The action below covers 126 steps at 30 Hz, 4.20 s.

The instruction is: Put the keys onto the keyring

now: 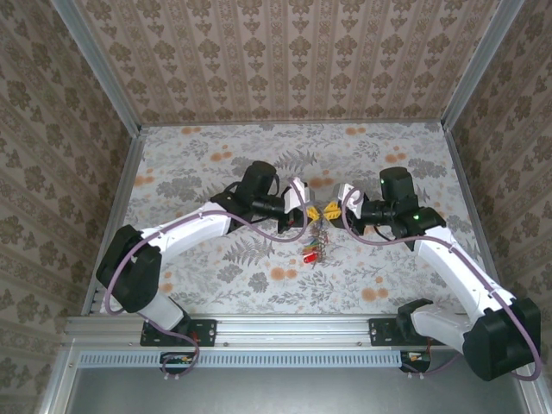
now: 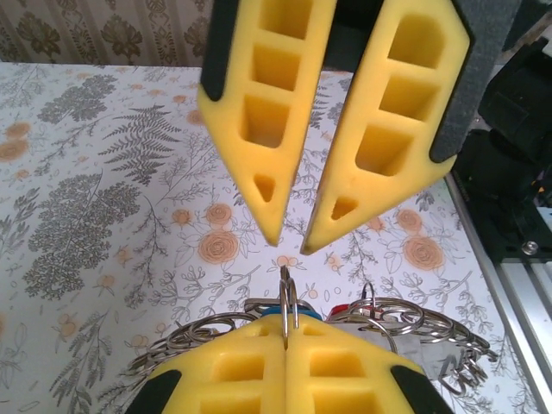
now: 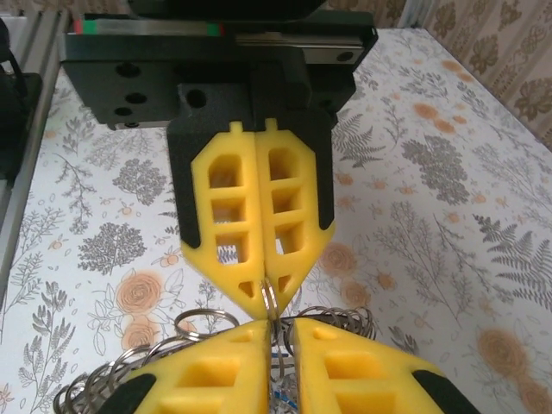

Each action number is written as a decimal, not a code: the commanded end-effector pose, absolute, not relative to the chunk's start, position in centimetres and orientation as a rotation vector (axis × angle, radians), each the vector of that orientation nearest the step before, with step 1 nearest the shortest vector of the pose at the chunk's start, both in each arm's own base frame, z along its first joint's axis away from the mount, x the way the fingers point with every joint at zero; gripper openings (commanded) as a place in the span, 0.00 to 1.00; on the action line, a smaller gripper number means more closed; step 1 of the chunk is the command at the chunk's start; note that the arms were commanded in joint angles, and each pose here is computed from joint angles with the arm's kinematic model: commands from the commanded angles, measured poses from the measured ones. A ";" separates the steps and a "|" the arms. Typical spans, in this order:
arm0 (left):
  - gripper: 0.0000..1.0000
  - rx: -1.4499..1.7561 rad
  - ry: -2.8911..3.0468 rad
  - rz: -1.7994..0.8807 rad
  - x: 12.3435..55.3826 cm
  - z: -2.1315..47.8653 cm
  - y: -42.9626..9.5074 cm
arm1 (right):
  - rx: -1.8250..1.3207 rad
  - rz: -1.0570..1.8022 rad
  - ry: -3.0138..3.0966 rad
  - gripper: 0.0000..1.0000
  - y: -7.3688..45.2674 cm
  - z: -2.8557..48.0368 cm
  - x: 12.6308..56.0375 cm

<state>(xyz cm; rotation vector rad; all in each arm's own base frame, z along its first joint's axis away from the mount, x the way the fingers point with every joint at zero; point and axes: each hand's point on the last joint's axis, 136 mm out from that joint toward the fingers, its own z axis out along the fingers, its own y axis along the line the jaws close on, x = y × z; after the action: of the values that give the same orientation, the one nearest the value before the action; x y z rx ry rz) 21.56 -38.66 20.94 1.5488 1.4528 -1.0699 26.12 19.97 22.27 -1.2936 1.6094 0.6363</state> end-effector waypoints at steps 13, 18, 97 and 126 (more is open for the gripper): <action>0.00 1.508 1.266 -1.197 20.5 25.5 -38.6 | -1.273 0.720 1.557 0.21 20.6 22.5 26.1; 0.00 1.515 1.254 -1.213 20.2 25.8 -38.5 | -1.266 0.702 1.571 0.21 20.5 22.0 26.6; 0.17 1.574 1.403 -1.073 21.3 23.3 -39.1 | -1.310 0.674 1.566 0.00 21.2 22.8 25.7; 0.32 1.657 1.367 -1.101 20.5 23.6 -39.7 | -1.357 0.657 1.559 0.00 21.2 22.9 25.8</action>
<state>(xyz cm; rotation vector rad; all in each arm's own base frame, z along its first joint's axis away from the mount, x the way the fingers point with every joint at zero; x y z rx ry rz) 21.43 -38.66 21.84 1.6247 1.4714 -1.0461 25.39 20.60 21.30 -1.3404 1.6373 0.6692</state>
